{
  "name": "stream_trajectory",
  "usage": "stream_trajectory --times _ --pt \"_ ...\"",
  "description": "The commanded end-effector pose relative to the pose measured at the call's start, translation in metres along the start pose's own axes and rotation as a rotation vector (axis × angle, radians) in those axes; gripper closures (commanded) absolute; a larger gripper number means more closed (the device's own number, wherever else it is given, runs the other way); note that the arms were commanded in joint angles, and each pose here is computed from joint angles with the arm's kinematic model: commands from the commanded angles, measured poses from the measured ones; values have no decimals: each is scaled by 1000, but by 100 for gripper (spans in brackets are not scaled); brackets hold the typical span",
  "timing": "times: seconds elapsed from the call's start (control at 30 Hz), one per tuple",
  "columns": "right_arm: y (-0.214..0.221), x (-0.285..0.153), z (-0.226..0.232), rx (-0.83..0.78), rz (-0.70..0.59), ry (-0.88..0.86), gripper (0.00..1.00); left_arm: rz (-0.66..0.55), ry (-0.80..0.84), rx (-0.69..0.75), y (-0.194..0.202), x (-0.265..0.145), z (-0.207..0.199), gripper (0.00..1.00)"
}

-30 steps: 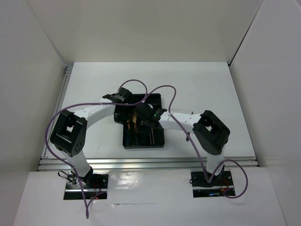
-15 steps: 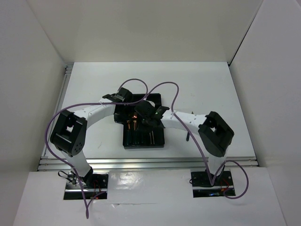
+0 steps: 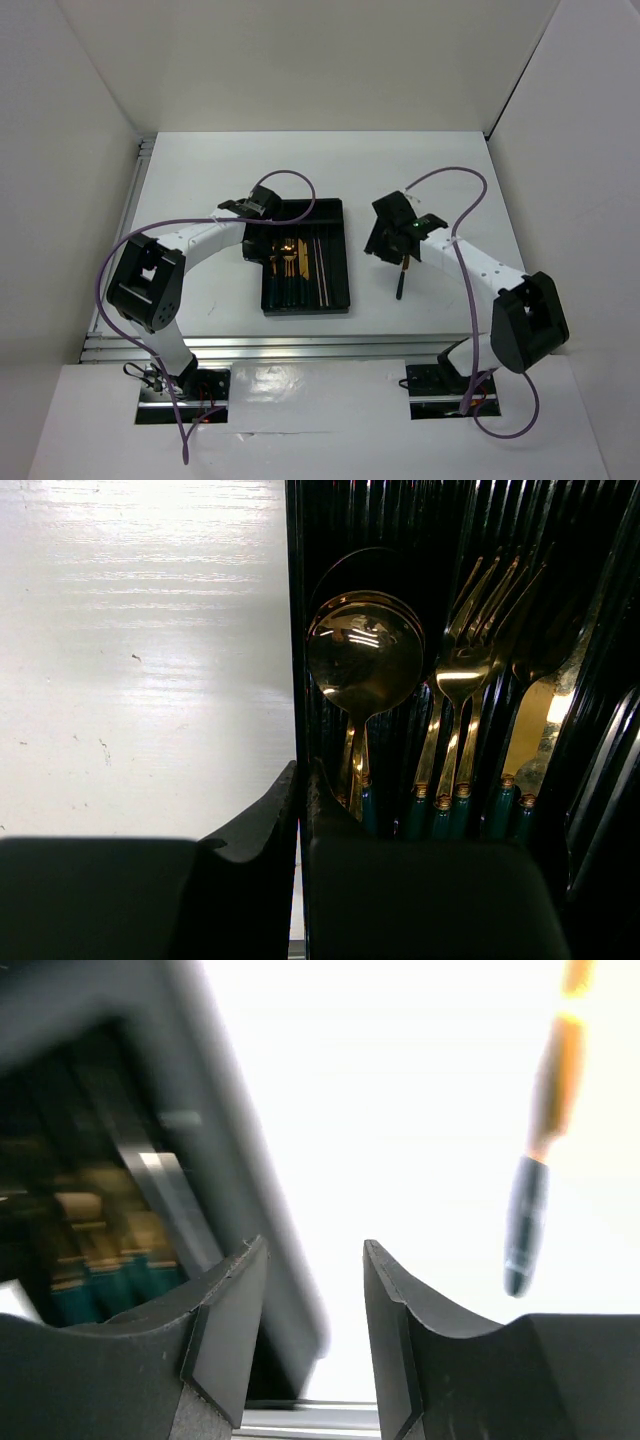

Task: Sort the eating utensils into containers

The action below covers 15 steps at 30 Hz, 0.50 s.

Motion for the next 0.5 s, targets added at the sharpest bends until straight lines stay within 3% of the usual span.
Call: stream_trajectory --times 0.0,0.13,0.47 --pt "12 8 -48 -19 45 179 49 -64 41 9 -16 -9 -9 100" --pt "14 21 -80 -2 74 272 49 -72 44 8 -19 -10 -10 100" --pt "4 25 -101 -14 102 270 48 -61 21 9 -17 -7 -7 100"
Point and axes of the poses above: each gripper's point midway between its finger pads, its own x axis out along the fingers, its own z axis along the line the jaws close on, y = z × x, the point moved 5 cm from there along -x, back along the fingers, and after that the axes turned 11 degrees about x, right-handed, at the moved point
